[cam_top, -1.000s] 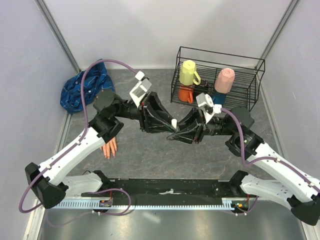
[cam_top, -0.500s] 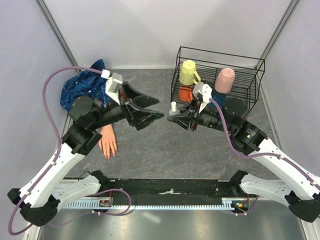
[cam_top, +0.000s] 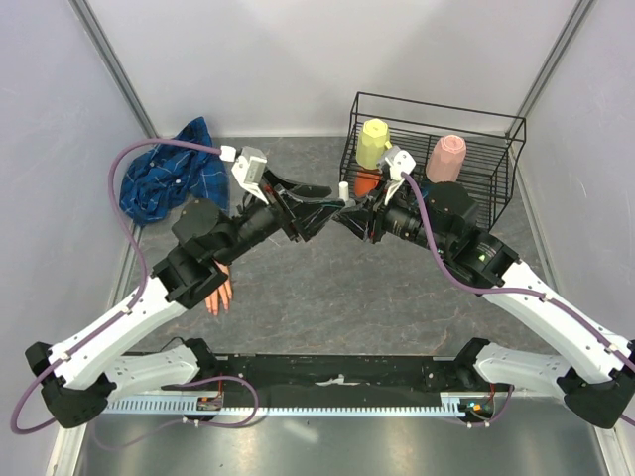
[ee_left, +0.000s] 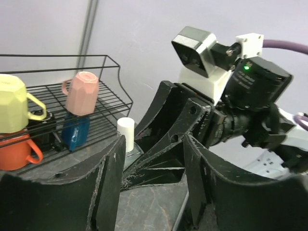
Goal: Paint the nails
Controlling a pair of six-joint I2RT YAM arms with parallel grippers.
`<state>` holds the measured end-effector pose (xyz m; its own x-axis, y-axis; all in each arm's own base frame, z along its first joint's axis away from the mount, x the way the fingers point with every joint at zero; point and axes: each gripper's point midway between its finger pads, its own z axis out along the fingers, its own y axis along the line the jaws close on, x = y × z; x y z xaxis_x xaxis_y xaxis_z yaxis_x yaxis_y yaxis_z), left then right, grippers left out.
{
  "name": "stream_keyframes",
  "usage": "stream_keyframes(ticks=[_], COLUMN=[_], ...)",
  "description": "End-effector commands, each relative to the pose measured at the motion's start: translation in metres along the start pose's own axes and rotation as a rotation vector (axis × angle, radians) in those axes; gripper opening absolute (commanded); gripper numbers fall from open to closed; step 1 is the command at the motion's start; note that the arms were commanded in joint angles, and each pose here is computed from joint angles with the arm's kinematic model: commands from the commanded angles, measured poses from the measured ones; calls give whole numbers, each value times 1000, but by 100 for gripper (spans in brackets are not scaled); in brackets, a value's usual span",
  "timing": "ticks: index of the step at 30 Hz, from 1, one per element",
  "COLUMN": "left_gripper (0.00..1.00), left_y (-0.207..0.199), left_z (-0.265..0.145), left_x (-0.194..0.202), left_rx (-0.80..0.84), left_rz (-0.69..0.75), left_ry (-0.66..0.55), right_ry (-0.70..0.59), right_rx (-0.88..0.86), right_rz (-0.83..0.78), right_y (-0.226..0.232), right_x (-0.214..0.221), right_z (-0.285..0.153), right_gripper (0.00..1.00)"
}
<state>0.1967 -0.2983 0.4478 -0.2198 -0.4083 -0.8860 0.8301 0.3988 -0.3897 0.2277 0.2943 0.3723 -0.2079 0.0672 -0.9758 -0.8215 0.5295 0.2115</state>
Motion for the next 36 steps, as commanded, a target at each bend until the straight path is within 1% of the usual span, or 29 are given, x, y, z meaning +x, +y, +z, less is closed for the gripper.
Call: stream_keyframes(ticks=[1, 3, 8, 11, 14, 16, 19, 22, 23, 24, 25, 27, 28, 29, 30, 31, 32, 33, 34, 35, 36], left_gripper=[55, 51, 51, 50, 47, 41, 39, 36, 32, 18, 13, 3, 2, 2, 2, 2, 2, 2, 2, 2, 2], left_y=[12, 13, 23, 24, 24, 21, 16, 7, 2, 0, -2, -9, -14, -18, -25, -31, -38, -42, -52, -60, -64], left_z=[6, 9, 20, 23, 27, 29, 29, 30, 29, 29, 28, 25, 23, 18, 16, 12, 2, -1, -6, -20, -25], left_x=[-24, -21, -8, -5, -3, -2, 1, 8, 10, 11, 12, 14, 15, 24, 19, 20, 32, 39, 36, 46, 50], left_rx=[-108, -118, -163, -168, -168, -151, -124, -64, -39, -27, -14, 39, 72, 136, 196, 247, 356, 421, 510, 626, 684], left_rz=[88, 80, 45, 35, 29, 27, 18, 5, 4, 2, 8, 14, 13, 5, 2, -27, -37, -48, -60, -68, -79], left_ry=[-91, -76, -22, -12, 2, 10, 20, 49, 60, 65, 70, 81, 86, 123, 105, 118, 176, 210, 209, 287, 320], right_ry=[-75, -78, -78, -80, -76, -79, -79, -82, -89, -98, -103, -118, -117, -128, -148, -143, -155, -189, -181, -199, -230], right_rx=[9, 10, 7, 2, 0, -2, -1, -6, -10, -23, -32, -58, -71, -88, -109, -158, -192, -239, -309, -349, -386], right_rz=[6, 6, 2, -2, -3, -5, -5, -7, -9, -13, -13, -22, -27, -33, -42, -50, -58, -75, -84, -83, -95], right_y=[3, 3, 4, 5, 5, 5, 5, 6, 8, 10, 12, 17, 18, 22, 26, 33, 40, 49, 60, 68, 75], right_x=[-30, -31, -31, -32, -31, -31, -31, -32, -34, -36, -37, -38, -35, -37, -40, -36, -38, -45, -38, -41, -46], right_z=[-4, -4, -4, -5, -4, -5, -6, -7, -8, -9, -10, -12, -13, -16, -18, -20, -25, -28, -32, -38, -42], right_gripper=[0, 0, 0, 0, 0, 0, 0, 0, 0, 0, 0, 0, 0, 0, 0, 0, 0, 0, 0, 0, 0])
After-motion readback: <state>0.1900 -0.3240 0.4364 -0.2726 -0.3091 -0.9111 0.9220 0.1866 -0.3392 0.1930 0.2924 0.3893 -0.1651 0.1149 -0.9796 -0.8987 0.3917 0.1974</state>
